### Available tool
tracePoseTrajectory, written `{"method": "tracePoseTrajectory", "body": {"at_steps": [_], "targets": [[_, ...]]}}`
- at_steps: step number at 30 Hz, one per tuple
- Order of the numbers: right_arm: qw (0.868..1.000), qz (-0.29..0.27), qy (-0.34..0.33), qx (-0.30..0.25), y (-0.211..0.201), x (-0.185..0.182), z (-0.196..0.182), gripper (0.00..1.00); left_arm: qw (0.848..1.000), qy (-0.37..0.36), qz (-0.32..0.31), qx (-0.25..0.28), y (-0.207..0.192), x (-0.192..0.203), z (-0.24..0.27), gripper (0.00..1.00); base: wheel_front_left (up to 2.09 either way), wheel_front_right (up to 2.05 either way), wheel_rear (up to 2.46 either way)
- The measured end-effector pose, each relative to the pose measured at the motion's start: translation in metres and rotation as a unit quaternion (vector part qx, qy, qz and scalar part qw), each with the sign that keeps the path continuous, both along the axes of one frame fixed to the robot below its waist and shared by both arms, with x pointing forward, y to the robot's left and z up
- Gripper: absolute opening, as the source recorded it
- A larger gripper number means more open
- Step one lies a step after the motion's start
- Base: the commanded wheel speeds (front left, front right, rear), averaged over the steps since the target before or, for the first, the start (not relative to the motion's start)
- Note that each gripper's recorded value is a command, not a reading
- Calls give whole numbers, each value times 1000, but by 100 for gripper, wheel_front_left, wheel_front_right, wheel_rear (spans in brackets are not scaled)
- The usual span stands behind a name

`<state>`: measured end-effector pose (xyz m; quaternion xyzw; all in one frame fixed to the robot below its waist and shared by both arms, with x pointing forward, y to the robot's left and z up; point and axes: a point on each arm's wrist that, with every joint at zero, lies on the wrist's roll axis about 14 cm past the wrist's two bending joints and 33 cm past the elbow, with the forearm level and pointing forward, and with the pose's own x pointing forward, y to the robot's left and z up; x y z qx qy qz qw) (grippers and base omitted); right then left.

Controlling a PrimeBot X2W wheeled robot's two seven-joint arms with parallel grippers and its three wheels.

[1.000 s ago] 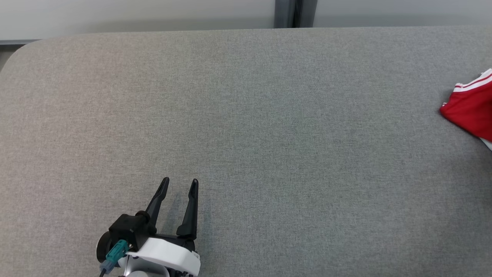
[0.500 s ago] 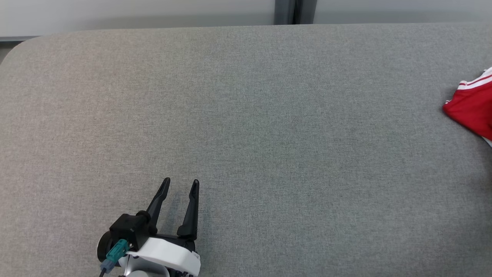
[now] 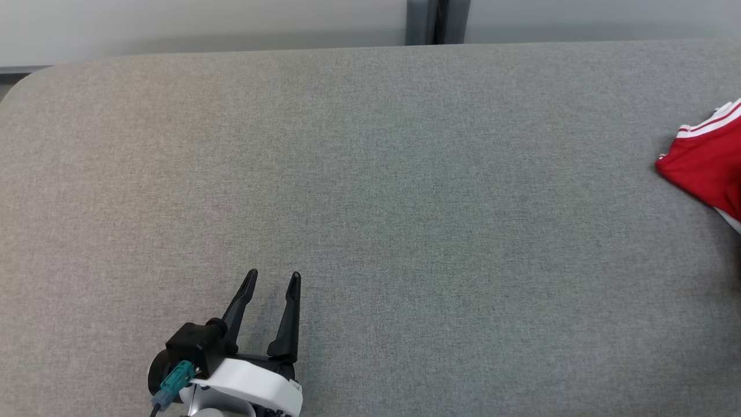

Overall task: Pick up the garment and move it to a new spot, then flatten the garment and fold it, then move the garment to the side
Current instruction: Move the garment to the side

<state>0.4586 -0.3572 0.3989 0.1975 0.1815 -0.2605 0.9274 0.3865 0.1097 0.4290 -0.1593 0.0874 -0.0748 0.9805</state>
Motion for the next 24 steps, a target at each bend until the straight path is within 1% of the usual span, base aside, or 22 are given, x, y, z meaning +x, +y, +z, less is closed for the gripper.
{"method": "tracePoseTrajectory", "body": {"at_steps": [7, 13, 22, 24], "targets": [[1000, 7, 16, 10, 6, -16, 2, 100, 1000, -21, -6, -5, -4, 1, 14, 100, 0, 0, 0], [1000, 16, 11, 9, 13, -26, 9, 100, 999, -36, -4, -9, -5, -1, 26, 100, 0, 0, 0], [998, 24, -50, 9, 35, -31, 39, 100, 998, -63, 0, -12, -5, -6, 46, 100, 0, 0, 0], [997, 22, -71, 22, 44, -29, 47, 100, 997, -74, 2, -13, -5, -5, 53, 100, 0, 0, 0]]}}
